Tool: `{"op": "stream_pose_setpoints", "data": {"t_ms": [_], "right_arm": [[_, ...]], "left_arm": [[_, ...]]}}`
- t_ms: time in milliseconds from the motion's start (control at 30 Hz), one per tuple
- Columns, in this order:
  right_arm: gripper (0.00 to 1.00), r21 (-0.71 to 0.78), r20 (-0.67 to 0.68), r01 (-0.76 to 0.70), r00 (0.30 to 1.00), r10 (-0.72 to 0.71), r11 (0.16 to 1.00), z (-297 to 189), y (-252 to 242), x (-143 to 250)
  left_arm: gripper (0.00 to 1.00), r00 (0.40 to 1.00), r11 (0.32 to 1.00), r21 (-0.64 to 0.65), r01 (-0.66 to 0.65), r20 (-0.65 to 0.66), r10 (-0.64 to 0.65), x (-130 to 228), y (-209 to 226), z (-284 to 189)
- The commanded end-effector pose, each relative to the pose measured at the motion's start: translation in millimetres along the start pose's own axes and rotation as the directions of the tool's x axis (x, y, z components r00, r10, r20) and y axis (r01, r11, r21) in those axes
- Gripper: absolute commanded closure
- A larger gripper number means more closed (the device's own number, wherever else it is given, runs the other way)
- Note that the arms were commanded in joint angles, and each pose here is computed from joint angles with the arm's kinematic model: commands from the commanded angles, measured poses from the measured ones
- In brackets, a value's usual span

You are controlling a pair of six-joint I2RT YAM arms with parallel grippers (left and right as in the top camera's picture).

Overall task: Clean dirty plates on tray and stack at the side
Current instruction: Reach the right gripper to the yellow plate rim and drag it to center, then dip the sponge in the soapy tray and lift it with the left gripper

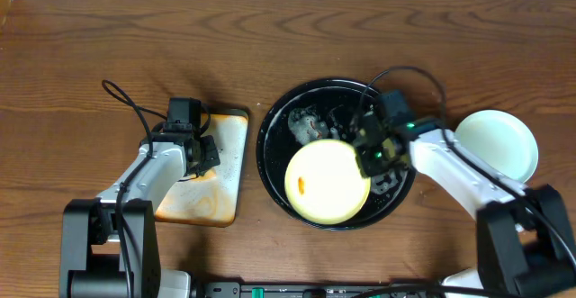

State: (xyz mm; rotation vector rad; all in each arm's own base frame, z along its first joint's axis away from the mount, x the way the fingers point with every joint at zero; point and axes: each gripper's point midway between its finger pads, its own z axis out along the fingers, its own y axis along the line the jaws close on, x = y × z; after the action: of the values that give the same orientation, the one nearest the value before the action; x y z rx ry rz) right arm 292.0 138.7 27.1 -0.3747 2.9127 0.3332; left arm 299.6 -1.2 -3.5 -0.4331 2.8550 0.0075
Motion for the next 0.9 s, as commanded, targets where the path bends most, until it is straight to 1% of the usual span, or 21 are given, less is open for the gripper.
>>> {"op": "stream_pose_setpoints", "data": {"t_ms": [0,133,200,467,533,667,733,833,867], "right_arm": [[0.99,0.138,0.145,-0.163,0.979,0.143,0.977,-21,-28,-27],[0.99,0.170,0.195,-0.235,0.960,0.201,0.957,-20,-37,-35],[0.99,0.214,0.214,-0.279,0.949,0.234,0.936,-21,-46,-35],[0.99,0.238,0.216,-0.269,0.952,0.219,0.933,-21,-50,-35],[0.99,0.242,0.211,-0.250,0.957,0.201,0.938,-21,-50,-35],[0.99,0.212,0.174,-0.130,0.980,0.093,0.968,-19,-41,-35],[0.99,0.181,0.152,-0.044,0.988,0.016,0.983,-17,-33,-35],[0.99,0.099,0.121,0.093,0.987,-0.105,0.991,-14,-16,-32],[0.99,0.098,0.118,0.103,0.986,-0.114,0.990,-13,-16,-31]], "left_arm": [[0.92,0.993,1.000,-0.026,-0.002,-0.121,-0.001,35,9,23],[0.92,0.993,1.000,-0.026,-0.002,-0.121,-0.001,35,9,23],[0.92,0.993,1.000,-0.026,-0.002,-0.121,-0.001,35,9,23],[0.92,0.993,1.000,-0.025,-0.002,-0.121,-0.001,35,9,23],[0.92,0.992,1.000,-0.004,0.001,-0.122,-0.001,35,5,23],[0.92,0.996,0.996,0.090,-0.010,-0.093,0.018,26,-13,24],[0.92,0.996,0.993,0.121,-0.014,-0.089,0.025,25,-19,23],[0.92,0.995,0.992,0.122,-0.027,-0.088,0.038,25,-20,23],[0.92,0.995,0.992,0.123,-0.034,-0.086,0.045,25,-20,23]]}}
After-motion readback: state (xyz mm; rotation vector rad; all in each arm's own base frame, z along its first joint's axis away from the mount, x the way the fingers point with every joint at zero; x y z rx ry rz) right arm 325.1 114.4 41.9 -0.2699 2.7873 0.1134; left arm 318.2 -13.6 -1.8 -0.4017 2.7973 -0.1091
